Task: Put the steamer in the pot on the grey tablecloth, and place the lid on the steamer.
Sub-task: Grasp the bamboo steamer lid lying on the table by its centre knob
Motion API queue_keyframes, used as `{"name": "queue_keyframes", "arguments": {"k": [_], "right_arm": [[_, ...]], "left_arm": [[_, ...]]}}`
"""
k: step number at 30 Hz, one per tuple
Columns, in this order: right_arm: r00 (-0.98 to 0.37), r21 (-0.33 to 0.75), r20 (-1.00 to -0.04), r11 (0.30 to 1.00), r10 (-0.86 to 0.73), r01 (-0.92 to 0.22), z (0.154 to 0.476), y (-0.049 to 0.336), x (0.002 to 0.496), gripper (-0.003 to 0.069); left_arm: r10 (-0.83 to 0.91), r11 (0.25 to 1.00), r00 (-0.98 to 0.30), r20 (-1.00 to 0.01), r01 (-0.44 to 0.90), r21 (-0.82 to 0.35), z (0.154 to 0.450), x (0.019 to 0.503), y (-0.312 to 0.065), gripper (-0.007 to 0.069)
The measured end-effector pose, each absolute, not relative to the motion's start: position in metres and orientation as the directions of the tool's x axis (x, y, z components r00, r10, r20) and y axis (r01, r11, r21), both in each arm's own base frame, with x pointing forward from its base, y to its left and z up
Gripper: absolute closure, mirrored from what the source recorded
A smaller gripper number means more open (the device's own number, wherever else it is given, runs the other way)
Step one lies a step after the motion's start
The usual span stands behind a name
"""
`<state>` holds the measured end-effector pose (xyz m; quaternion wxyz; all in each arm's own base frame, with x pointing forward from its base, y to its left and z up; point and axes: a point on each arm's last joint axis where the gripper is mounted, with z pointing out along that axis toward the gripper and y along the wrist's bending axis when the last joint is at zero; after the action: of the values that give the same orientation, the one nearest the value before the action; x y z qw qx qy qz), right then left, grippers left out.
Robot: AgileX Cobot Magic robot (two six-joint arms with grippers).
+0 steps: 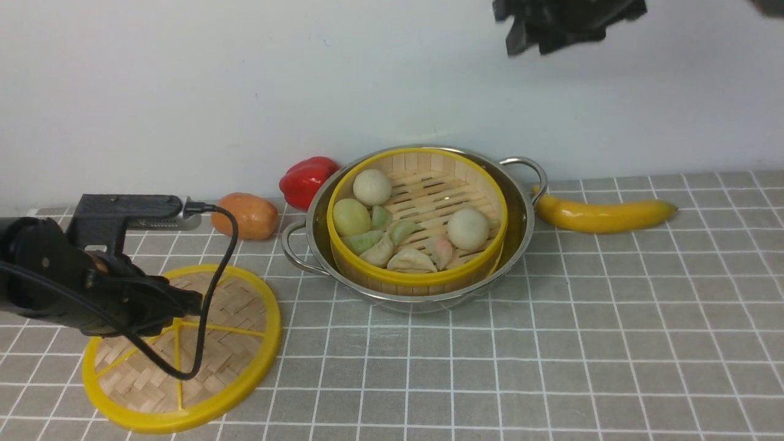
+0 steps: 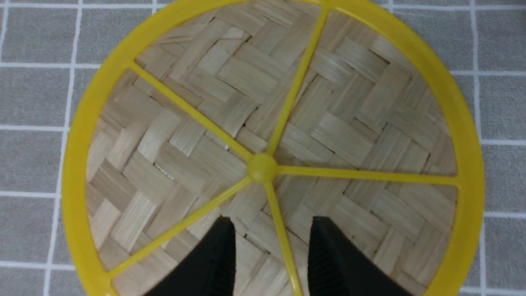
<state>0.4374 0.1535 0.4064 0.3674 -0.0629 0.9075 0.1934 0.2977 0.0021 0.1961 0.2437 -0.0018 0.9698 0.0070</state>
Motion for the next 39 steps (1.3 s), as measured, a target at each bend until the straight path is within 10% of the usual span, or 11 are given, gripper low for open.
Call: {"name": "queue_keyframes", "arguments": {"k": [14, 31, 39], "right_arm": [[-0.507, 0.263, -0.862, 0.867, 0.014, -0.424, 0.537, 0.107, 0.269, 0.0335], [-0.470, 0.221, -0.883, 0.885, 0.002, -0.410, 0.533, 0.069, 0.158, 0.0335], [-0.438, 0.240, -0.898, 0.882, 0.043, -0.406, 0.539, 0.062, 0.134, 0.0335]], "left_arm": [[-0.020, 0.999, -0.908, -0.418, -0.029, 0.015, 0.180, 0.339, 0.003, 0.0382], [-0.022, 0.999, -0.950, -0.310, -0.032, 0.025, 0.161, 0.341, 0.004, 0.0436], [0.018, 0.996, -0.956, -0.294, -0.009, 0.090, 0.207, 0.354, 0.009, 0.0510]]}}
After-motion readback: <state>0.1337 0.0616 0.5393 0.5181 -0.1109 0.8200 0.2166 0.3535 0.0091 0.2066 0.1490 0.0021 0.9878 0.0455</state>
